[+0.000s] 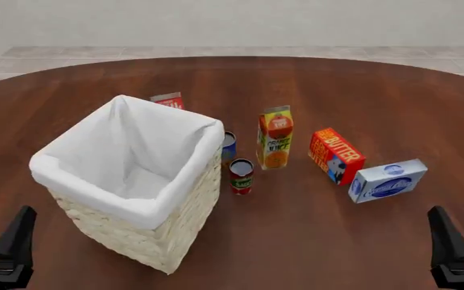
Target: Pick up the orange juice, and put it in the basket.
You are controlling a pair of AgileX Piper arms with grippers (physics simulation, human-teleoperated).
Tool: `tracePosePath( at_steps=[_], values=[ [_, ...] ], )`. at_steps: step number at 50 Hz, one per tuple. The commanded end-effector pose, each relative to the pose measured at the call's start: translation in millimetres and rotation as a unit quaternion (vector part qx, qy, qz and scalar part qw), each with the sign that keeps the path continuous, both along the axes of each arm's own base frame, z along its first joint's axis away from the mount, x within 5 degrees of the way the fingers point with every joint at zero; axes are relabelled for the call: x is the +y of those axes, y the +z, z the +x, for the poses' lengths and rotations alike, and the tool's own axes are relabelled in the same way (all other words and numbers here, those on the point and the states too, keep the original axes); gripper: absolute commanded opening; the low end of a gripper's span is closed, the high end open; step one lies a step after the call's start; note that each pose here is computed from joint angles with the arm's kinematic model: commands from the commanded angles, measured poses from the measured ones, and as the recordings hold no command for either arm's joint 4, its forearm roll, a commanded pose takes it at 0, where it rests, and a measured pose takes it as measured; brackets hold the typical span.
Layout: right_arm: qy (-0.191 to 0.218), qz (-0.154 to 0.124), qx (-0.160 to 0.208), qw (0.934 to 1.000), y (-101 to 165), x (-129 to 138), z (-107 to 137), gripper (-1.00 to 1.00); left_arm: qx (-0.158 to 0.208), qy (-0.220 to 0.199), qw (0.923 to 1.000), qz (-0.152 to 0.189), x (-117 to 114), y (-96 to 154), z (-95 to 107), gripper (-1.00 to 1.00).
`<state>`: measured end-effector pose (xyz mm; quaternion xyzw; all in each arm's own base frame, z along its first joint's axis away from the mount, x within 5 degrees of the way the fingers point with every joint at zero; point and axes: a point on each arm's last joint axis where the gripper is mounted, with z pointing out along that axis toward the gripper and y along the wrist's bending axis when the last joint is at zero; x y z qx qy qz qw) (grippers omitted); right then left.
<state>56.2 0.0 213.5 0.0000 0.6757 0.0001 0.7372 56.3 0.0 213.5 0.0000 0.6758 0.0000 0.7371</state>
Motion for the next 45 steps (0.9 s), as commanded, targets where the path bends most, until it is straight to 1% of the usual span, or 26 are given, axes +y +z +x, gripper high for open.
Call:
tracePosePath(
  at_steps=[1,20,23,25,27,28,30,31,33,36,38,39,40,41,43,44,45],
  values=[
    [0.002,0.0,-0.001,1.0,1,0,0,1.0,0.001,0.0,1.0,0.0,0,1,0,1.0],
    [0.002,0.005,-0.001,1.0,1,0,0,1.0,0.0,0.0,1.0,0.0,0,1,0,1.0],
    [0.004,0.01,0.002,0.9999,2,0,0,1.0,0.001,0.0,1.0,0.0,0,1,0,1.0],
    [0.004,0.03,0.002,0.9995,5,0,1,1.0,0.001,0.0,1.0,0.0,0,1,0,1.0],
    [0.004,0.028,0.006,0.9996,6,0,3,1.0,0.001,0.0,1.0,0.0,0,1,0,1.0],
    [0.009,0.023,0.009,0.9997,7,1,5,1.0,0.001,0.0,1.0,0.0,0,1,0,1.0],
    [0.017,0.014,0.011,0.9997,12,2,8,1.0,0.001,0.0,1.0,0.0,0,1,0,1.0],
    [0.017,0.018,0.012,0.9996,15,2,10,1.0,0.001,0.0,1.0,0.0,0,1,0,1.0],
    [0.019,0.015,0.012,0.9996,21,3,14,1.0,0.001,0.0,1.0,0.0,0,1,0,1.0],
    [0.035,0.007,0.013,0.9993,36,6,23,1.0,0.0,0.0,1.0,0.0,0,1,0,1.0],
    [0.042,0.008,0.014,0.999,45,7,27,1.0,0.001,0.0,1.0,0.0,0,1,0,1.0],
    [0.05,-0.002,0.013,0.9987,52,9,31,1.0,0.001,0.0,1.0,0.0,0,1,0,1.0],
    [0.05,-0.002,0.013,0.9987,52,9,31,1.0,0.001,0.0,1.0,0.0,0,1,0,1.0],
    [0.059,-0.005,0.02,0.9981,59,11,38,1.0,0.001,0.0,1.0,0.0,0,1,0,1.0],
    [0.062,-0.009,0.02,0.9978,63,12,41,1.0,0.001,0.0,1.0,0.0,0,1,0,1.0],
    [0.071,-0.012,0.021,0.9972,67,14,43,1.0,0.001,0.0,1.0,0.0,0,1,0,1.0],
    [0.072,-0.007,0.023,0.9971,71,15,46,1.0,0.001,0.0,1.0,0.0,0,1,0,1.0]
  ],
)
